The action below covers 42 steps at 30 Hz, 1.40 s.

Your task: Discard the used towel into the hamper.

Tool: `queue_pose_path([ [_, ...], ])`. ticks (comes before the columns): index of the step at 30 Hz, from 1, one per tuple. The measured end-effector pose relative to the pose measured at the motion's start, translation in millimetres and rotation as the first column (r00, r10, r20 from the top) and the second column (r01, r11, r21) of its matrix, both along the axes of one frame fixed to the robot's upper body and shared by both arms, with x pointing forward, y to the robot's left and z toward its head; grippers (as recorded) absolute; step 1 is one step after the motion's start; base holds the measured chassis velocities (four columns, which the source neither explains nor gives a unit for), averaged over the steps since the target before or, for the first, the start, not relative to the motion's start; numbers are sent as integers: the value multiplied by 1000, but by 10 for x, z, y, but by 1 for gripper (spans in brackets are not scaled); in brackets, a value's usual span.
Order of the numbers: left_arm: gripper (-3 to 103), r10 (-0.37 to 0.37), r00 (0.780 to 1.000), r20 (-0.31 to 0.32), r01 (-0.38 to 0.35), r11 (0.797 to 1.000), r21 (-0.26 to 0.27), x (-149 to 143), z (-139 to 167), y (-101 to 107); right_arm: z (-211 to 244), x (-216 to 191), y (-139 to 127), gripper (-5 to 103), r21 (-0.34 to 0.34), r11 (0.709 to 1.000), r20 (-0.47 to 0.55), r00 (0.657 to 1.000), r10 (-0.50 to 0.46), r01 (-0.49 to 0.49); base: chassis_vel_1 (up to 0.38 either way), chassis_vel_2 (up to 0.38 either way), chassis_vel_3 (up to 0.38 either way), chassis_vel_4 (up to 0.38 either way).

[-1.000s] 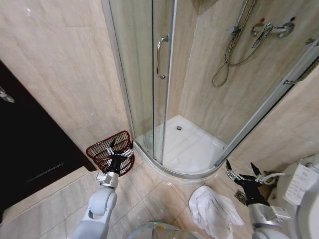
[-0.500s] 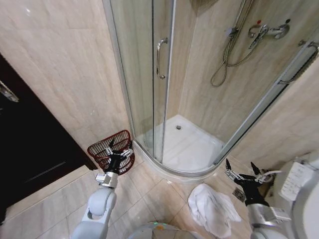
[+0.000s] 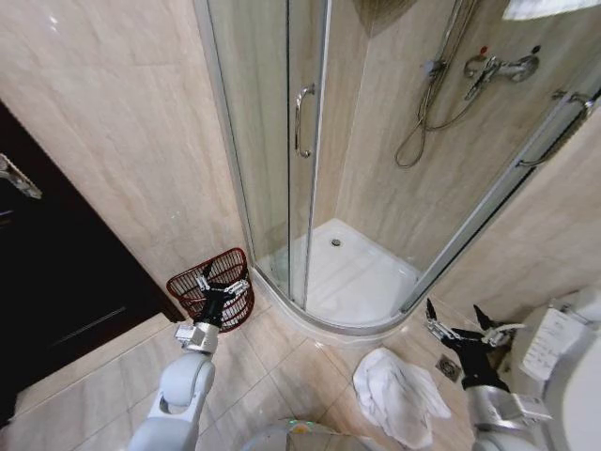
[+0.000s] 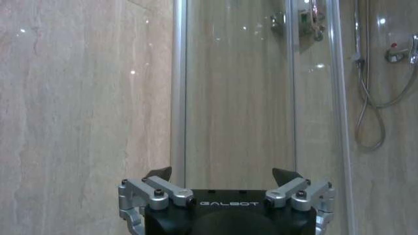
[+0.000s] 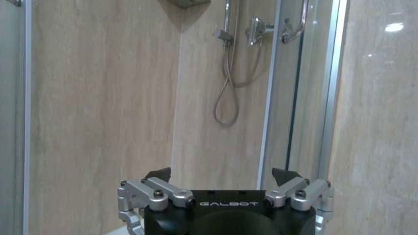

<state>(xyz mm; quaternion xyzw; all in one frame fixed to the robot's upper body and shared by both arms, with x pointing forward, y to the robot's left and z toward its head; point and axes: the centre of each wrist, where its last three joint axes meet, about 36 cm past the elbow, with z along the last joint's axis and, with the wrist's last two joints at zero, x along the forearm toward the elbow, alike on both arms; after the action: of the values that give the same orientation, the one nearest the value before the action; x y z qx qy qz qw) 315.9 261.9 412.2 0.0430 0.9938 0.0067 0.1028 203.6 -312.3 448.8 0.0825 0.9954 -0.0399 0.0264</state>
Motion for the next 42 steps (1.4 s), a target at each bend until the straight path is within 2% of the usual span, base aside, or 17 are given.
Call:
queue_pose_path([
  [42,100,-8,1000,-5,8,1000,-3,-12,-31,-38,-65,-23,-72,100,-7,1000,2,1000,-9,9,60,-55,-56,58],
])
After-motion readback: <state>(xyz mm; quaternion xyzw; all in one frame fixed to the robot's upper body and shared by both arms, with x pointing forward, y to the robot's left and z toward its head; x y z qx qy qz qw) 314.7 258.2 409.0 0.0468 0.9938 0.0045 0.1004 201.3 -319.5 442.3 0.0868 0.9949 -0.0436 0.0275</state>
